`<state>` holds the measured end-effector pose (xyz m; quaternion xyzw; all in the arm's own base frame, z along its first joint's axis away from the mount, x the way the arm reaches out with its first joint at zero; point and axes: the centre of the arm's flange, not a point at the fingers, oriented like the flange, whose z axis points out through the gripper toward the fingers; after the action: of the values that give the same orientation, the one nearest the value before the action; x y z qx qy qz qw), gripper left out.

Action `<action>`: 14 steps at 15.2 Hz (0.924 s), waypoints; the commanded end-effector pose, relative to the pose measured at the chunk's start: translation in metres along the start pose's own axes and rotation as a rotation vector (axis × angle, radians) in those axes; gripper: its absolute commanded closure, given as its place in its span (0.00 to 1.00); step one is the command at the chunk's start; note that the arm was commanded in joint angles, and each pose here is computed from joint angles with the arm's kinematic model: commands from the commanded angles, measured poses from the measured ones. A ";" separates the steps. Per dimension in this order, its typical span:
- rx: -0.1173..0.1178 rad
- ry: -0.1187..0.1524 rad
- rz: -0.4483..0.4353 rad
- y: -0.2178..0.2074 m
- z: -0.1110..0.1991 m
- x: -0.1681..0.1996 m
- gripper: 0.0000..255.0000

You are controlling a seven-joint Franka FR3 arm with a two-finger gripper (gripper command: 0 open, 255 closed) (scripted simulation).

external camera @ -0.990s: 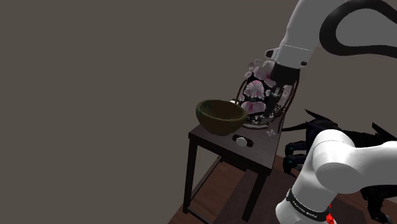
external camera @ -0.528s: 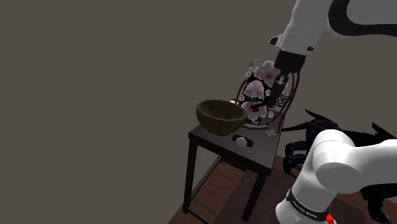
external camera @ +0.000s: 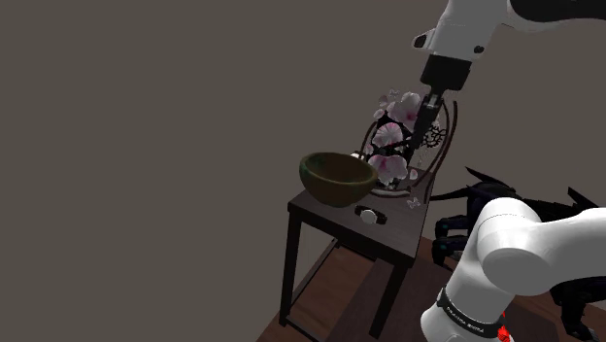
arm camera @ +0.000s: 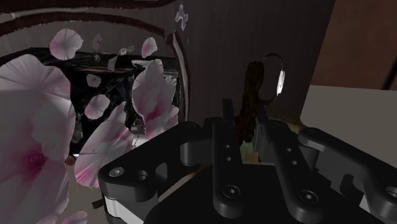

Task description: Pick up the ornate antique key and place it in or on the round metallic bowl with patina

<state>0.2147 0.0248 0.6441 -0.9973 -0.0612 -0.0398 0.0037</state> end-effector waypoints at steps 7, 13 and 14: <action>0.000 0.000 0.000 -0.028 0.002 0.095 1.00; 0.000 0.000 0.000 -0.042 0.020 0.137 1.00; 0.000 0.000 0.000 -0.042 0.025 0.137 1.00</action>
<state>0.3466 0.0825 0.6359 -0.9973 -0.0612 -0.0395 0.0037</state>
